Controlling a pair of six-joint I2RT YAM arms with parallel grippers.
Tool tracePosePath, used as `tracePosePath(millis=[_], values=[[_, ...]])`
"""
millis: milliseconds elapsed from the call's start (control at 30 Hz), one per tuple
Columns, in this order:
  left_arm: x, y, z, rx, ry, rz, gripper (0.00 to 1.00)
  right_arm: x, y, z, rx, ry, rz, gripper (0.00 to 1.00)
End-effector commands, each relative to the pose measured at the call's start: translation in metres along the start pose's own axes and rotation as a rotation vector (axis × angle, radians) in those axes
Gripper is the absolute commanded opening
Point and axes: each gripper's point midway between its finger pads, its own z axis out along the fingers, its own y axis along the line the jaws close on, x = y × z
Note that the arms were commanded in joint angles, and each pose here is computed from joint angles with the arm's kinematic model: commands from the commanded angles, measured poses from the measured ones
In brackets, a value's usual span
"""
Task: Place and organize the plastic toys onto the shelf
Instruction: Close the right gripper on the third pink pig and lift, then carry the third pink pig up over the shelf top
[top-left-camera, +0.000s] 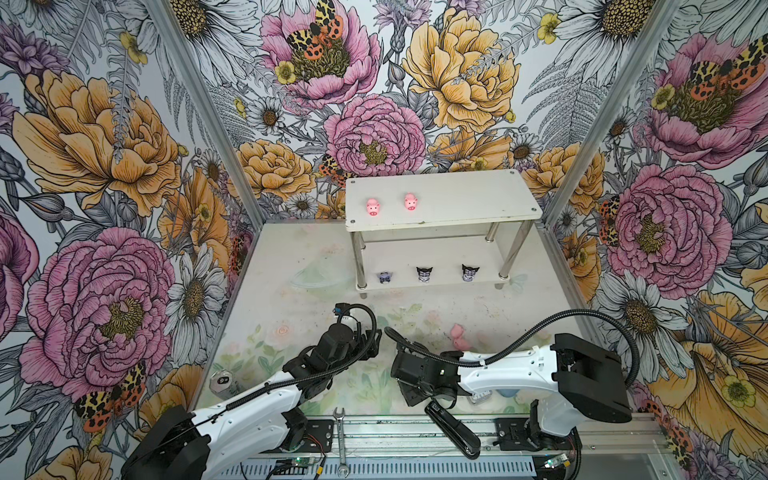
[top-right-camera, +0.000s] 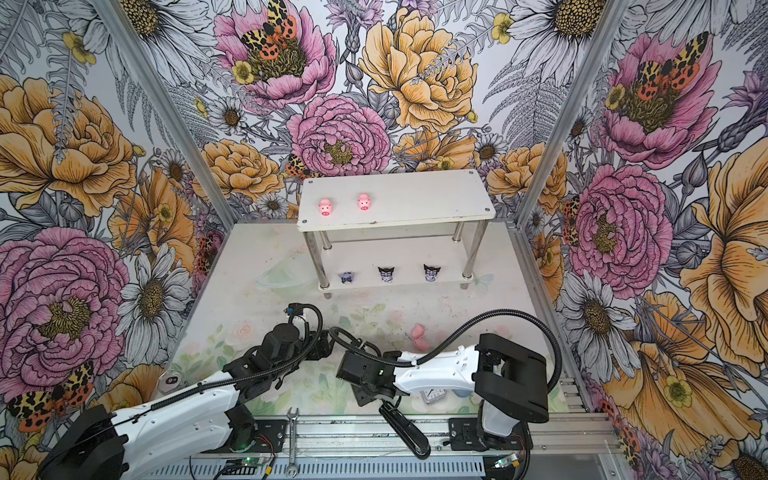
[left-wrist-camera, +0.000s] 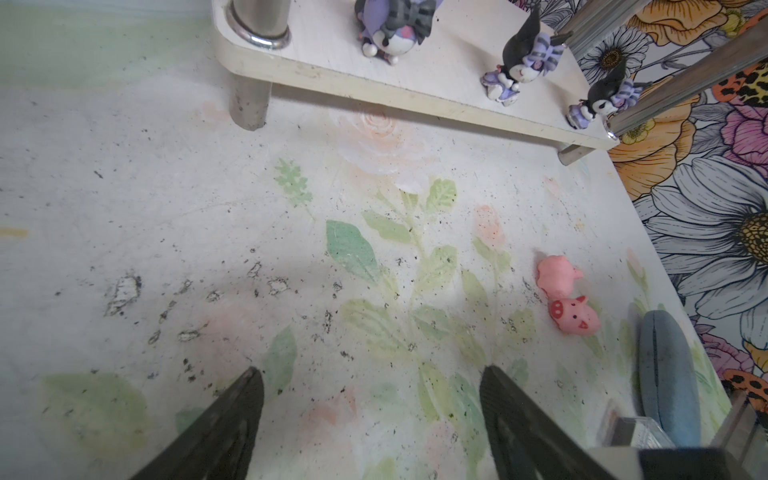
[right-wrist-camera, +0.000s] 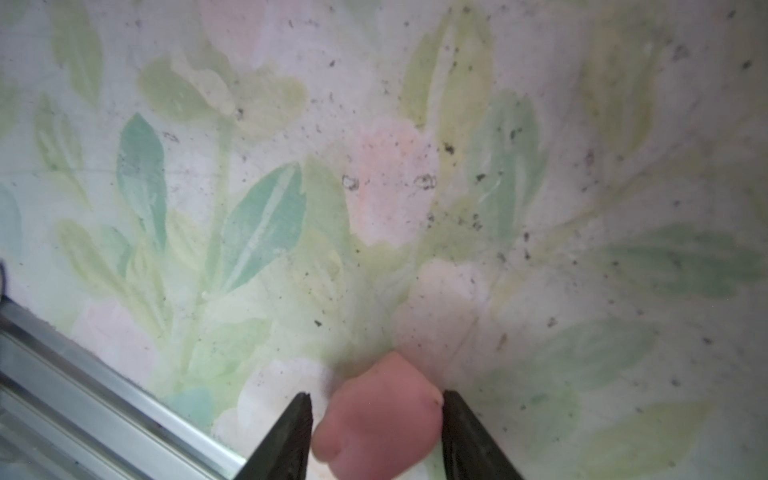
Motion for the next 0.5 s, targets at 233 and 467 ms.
tracePosePath(millis=[233,467], values=[[0.004,0.002,0.001,0.009,0.012,-0.006,0.84,-0.033,-0.025,-0.022,0.022,-0.091,0.012,0.27],[-0.001,0.005,-0.003,0.002,-0.003,-0.003,0.84,-0.092,-0.074,-0.117,0.135,-0.189,-0.086,0.25]])
